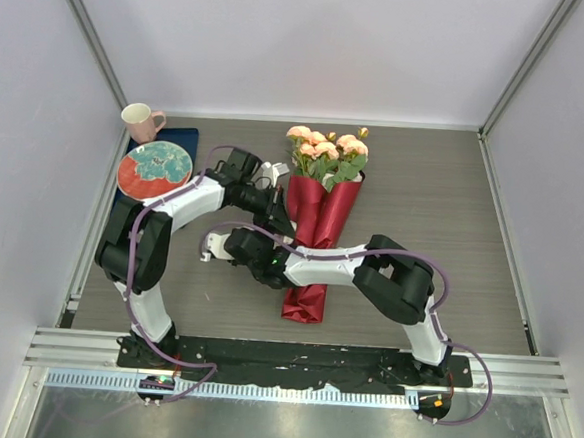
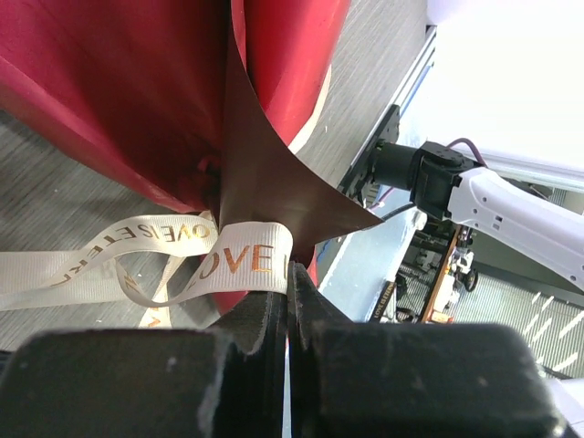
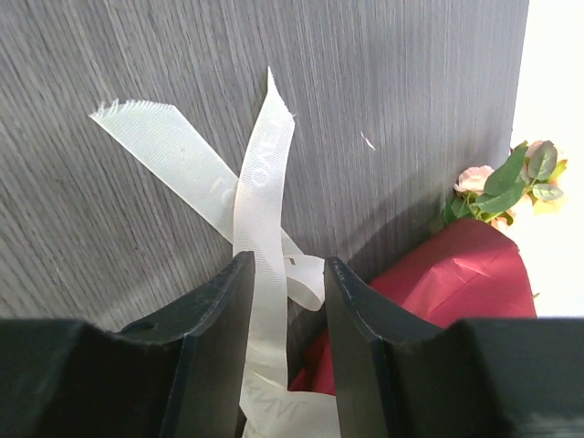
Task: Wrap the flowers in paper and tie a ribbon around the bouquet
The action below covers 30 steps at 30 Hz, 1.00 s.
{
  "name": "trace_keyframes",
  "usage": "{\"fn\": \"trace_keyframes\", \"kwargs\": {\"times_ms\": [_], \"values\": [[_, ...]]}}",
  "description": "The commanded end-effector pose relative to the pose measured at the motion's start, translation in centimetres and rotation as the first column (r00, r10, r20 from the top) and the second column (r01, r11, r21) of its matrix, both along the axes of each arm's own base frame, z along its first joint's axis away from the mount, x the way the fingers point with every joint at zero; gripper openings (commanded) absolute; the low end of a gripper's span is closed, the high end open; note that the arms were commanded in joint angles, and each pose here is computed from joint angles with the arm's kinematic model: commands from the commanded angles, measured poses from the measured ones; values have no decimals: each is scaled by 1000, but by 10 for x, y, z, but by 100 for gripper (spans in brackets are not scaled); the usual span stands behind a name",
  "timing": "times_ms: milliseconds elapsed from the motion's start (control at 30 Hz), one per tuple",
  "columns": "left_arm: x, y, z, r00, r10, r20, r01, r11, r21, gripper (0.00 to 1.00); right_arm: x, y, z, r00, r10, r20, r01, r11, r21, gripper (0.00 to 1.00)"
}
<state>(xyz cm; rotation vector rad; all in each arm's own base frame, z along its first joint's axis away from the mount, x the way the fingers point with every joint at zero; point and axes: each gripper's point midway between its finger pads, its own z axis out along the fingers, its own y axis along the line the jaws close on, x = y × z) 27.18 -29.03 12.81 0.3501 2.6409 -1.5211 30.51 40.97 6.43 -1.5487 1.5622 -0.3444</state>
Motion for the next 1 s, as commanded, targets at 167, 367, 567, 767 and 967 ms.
{"fn": "trace_keyframes", "kwargs": {"times_ms": [167, 367, 567, 767, 967], "values": [[-33, -6, 8, 984, -53, -168, 51, 999, -17, 3, 42, -9, 21, 995, -85, 48, 82, 995, 55, 48], [-33, -6, 6, 984, -49, -172, 49, 999, -9, 3, 50, -14, 2, 995, -100, 12, 99, 995, 31, 50], [-33, -6, 3, 982, -57, -180, 56, 998, -11, 3, 53, -13, -8, 996, -83, -11, 84, 996, 24, 43], [-32, -6, -3, 982, -53, -181, 55, 998, 4, 2, 36, -6, -12, 995, -6, -96, 12, 998, 55, 8], [-28, -9, 11, 983, -38, -179, 33, 999, -32, 2, 12, 11, 35, 985, 102, -138, -60, 959, 278, 0]]}}
